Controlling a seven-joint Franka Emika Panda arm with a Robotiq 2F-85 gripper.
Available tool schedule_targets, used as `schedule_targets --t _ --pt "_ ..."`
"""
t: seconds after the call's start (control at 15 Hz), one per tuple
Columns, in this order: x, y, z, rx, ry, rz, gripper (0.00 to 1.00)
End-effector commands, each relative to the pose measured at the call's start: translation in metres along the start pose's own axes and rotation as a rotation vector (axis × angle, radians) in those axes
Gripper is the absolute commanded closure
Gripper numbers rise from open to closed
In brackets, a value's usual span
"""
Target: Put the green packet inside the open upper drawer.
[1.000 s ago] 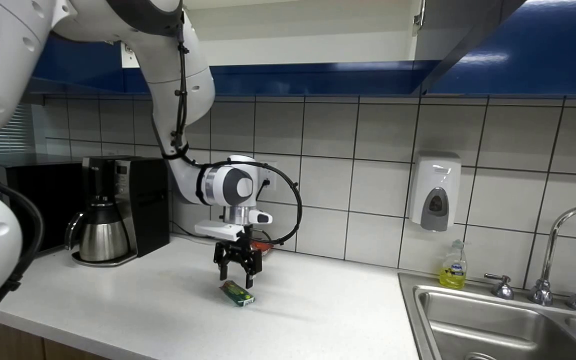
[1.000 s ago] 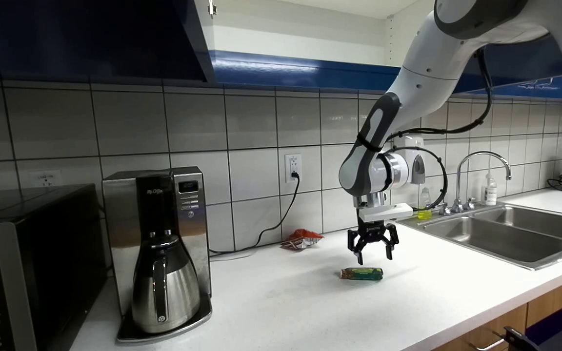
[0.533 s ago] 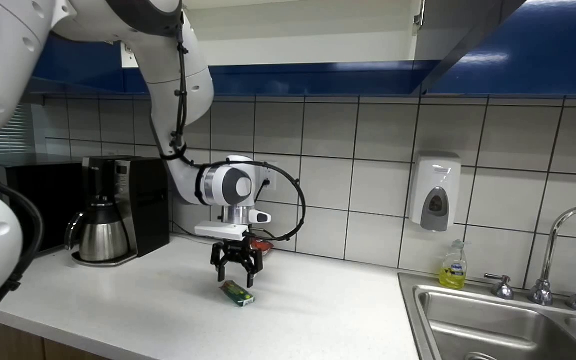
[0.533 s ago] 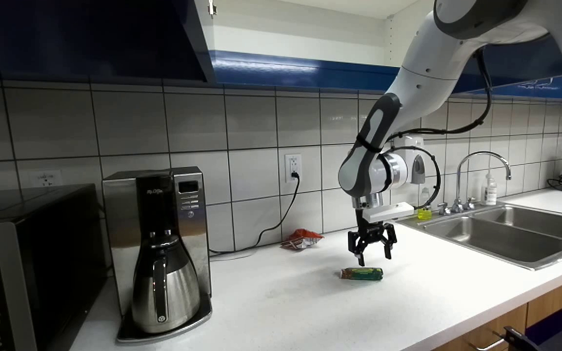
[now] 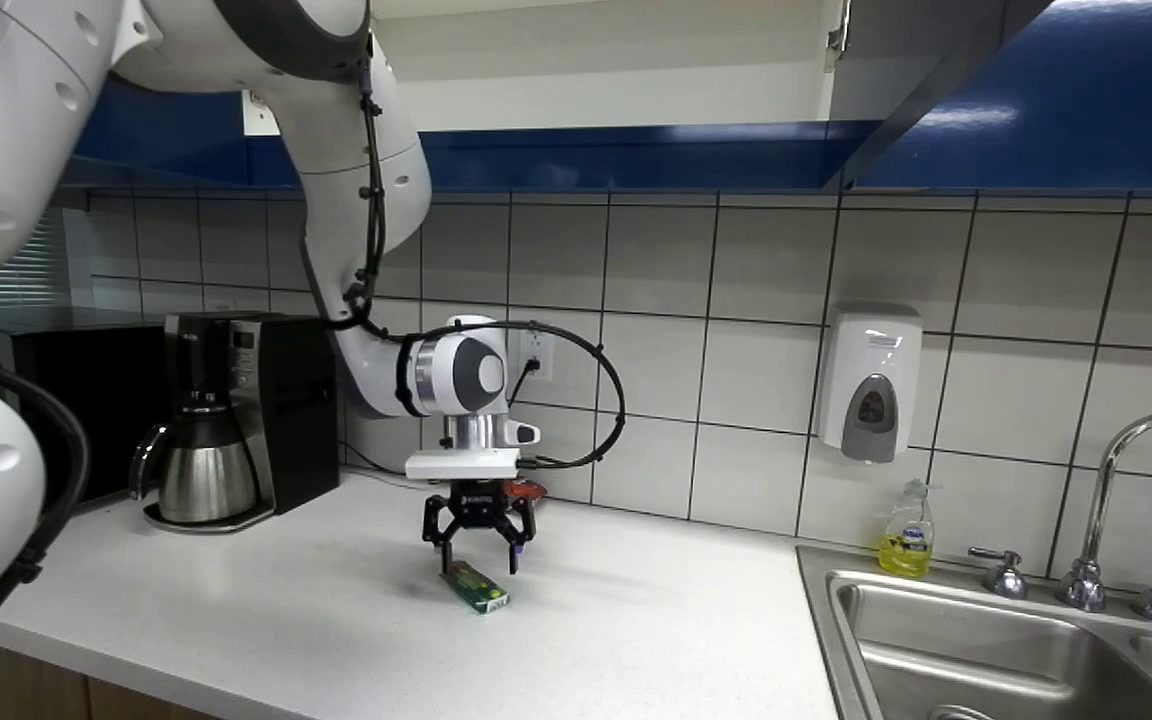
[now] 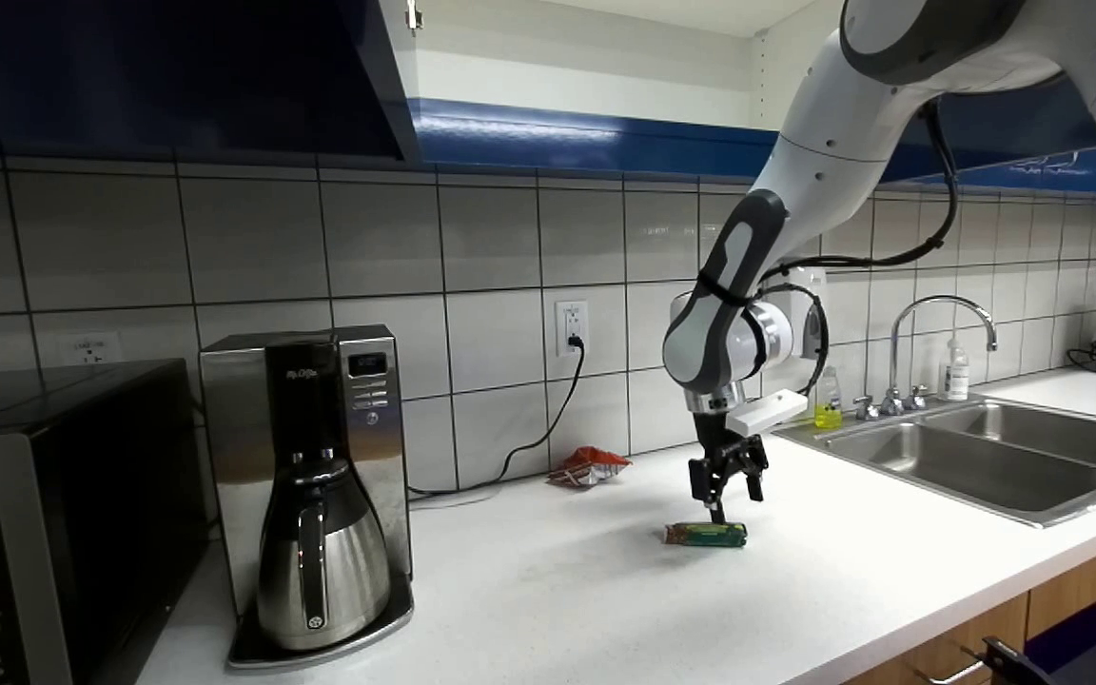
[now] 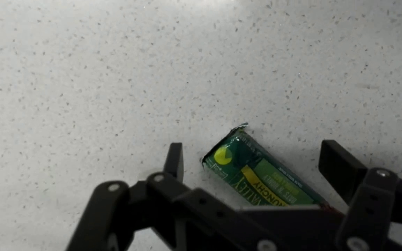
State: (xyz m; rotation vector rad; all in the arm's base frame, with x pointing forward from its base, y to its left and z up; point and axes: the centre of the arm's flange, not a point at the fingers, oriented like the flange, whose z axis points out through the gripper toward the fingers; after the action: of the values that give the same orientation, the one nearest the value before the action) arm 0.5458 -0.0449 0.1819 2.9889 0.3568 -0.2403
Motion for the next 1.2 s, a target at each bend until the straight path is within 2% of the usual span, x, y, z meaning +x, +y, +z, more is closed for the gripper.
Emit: schedule_targets --t 0.0,0.4,0.87,1.13 --pt "0.011 0.007 0.000 -0.039 -0.018 -0.148 0.00" --pt "0.026 0.001 0.004 -0.077 -0.002 -0.341 0.00" --pt "0.039 -0.017 0.009 -0.049 0.037 -0.530 0.00" --pt "0.040 -0.023 0.017 -0.039 0.034 -0.590 0.00"
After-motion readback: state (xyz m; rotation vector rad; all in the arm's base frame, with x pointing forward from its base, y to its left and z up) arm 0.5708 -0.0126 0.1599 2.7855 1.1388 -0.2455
